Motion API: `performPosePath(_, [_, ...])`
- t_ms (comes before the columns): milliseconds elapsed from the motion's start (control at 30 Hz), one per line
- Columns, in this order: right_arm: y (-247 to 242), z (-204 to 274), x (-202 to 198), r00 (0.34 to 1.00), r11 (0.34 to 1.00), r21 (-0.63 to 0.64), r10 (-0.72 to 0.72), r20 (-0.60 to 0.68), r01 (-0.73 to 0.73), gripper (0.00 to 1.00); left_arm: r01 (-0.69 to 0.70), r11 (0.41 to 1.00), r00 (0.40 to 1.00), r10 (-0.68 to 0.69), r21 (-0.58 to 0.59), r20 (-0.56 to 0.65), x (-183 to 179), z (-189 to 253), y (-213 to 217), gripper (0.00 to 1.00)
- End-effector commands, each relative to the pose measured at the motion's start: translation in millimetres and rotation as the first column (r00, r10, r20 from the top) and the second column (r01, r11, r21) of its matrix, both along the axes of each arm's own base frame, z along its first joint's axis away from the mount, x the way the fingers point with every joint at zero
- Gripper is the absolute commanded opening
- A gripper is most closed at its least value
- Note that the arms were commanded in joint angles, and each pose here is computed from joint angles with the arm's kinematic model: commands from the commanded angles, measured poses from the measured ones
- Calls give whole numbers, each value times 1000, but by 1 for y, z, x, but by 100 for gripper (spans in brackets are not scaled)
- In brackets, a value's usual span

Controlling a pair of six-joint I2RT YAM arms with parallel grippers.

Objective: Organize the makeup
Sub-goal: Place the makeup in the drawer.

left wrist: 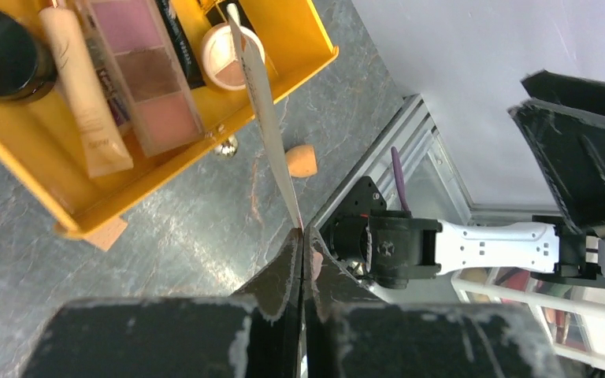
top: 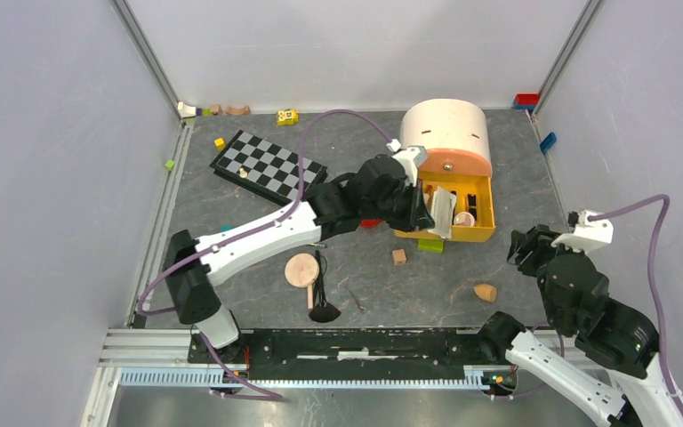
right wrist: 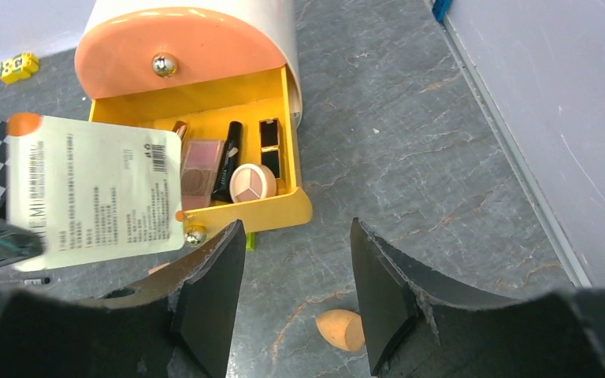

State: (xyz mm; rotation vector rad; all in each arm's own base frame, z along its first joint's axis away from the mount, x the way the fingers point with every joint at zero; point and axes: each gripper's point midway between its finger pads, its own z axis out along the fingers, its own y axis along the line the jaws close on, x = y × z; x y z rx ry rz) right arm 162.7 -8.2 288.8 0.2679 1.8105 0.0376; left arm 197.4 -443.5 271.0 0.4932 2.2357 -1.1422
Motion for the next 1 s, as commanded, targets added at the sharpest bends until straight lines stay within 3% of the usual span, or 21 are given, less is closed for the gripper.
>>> performPosePath(0, [-20, 1, -10, 997, 996, 36, -78, 28, 77, 58, 76, 992, 993, -67, -96, 98, 9, 33, -32, 2])
performPosePath(400, [-26, -3, -14, 996, 995, 39, -91, 26, 90, 59, 20, 985, 996, -5, -169, 89, 39, 26, -76, 2])
performPosePath(900, [-26, -11, -16, 996, 996, 43, -84, 14, 83, 59, -60, 993, 998, 63, -99, 21, 71, -35, -92, 3])
performPosePath(967, [-25, -12, -16, 997, 996, 44, -82, 12, 81, 59, -69, 994, 997, 70, -86, 13, 76, -40, -91, 7])
